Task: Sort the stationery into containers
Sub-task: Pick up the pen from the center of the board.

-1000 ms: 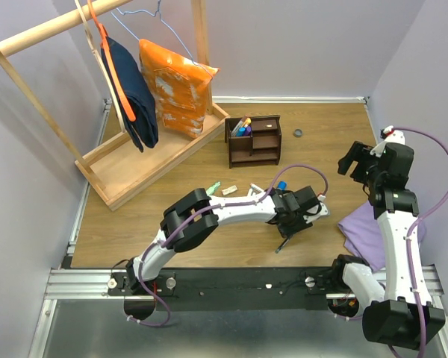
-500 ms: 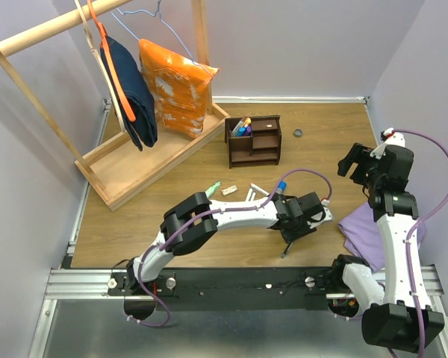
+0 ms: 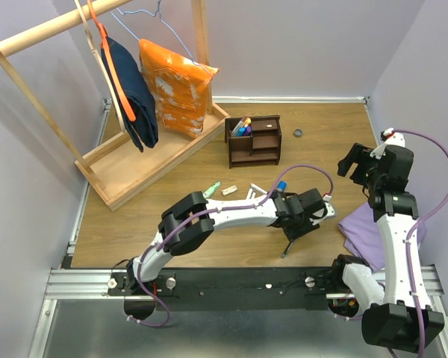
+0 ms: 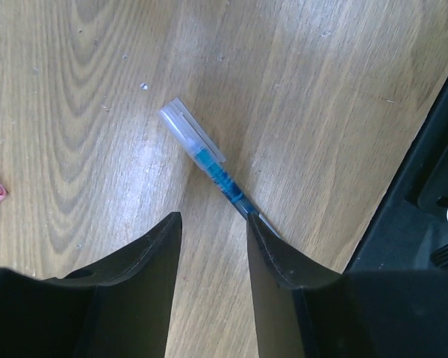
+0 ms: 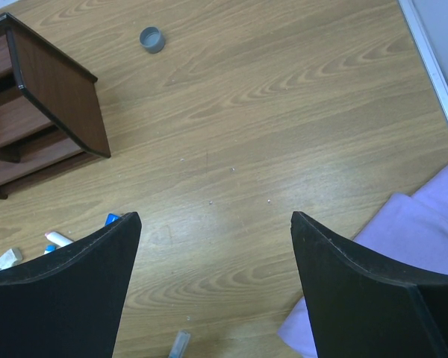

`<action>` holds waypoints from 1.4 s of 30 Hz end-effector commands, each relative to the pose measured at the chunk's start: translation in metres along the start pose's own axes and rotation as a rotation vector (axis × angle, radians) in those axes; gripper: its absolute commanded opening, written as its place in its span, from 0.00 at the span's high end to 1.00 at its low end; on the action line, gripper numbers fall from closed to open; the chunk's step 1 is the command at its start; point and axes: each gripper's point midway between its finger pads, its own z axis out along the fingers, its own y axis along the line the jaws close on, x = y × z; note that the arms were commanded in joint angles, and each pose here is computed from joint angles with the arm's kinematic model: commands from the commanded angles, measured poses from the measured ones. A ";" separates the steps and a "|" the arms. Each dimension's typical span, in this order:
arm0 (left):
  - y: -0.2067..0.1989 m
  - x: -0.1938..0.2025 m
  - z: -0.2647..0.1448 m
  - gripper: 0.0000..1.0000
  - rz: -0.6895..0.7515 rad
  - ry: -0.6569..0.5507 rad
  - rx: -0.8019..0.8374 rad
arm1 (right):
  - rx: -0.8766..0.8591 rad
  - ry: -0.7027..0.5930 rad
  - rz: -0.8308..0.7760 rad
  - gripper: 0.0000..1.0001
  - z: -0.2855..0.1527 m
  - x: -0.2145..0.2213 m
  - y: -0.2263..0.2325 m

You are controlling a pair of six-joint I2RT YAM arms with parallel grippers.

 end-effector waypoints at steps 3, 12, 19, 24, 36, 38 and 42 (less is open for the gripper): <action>-0.009 -0.003 0.015 0.52 -0.024 0.005 0.031 | 0.004 0.012 0.007 0.11 -0.001 0.002 -0.001; -0.006 0.009 0.032 0.54 -0.026 0.043 0.020 | 0.000 0.024 0.003 0.11 0.003 0.005 -0.001; -0.004 0.023 0.041 0.59 -0.008 0.081 0.035 | -0.009 0.029 0.005 0.11 0.008 0.006 0.000; -0.003 0.040 0.057 0.67 -0.002 0.146 0.067 | -0.008 0.032 -0.001 0.11 0.009 0.006 0.000; 0.013 0.012 -0.029 1.00 0.044 0.050 0.220 | -0.001 0.048 -0.007 0.11 0.011 0.009 -0.002; 0.012 -0.021 -0.063 1.00 0.070 -0.041 0.257 | -0.008 0.049 -0.004 0.11 0.014 0.010 -0.001; 0.020 -0.102 -0.152 1.00 0.155 -0.349 0.318 | -0.028 0.070 0.000 0.11 0.019 0.016 0.001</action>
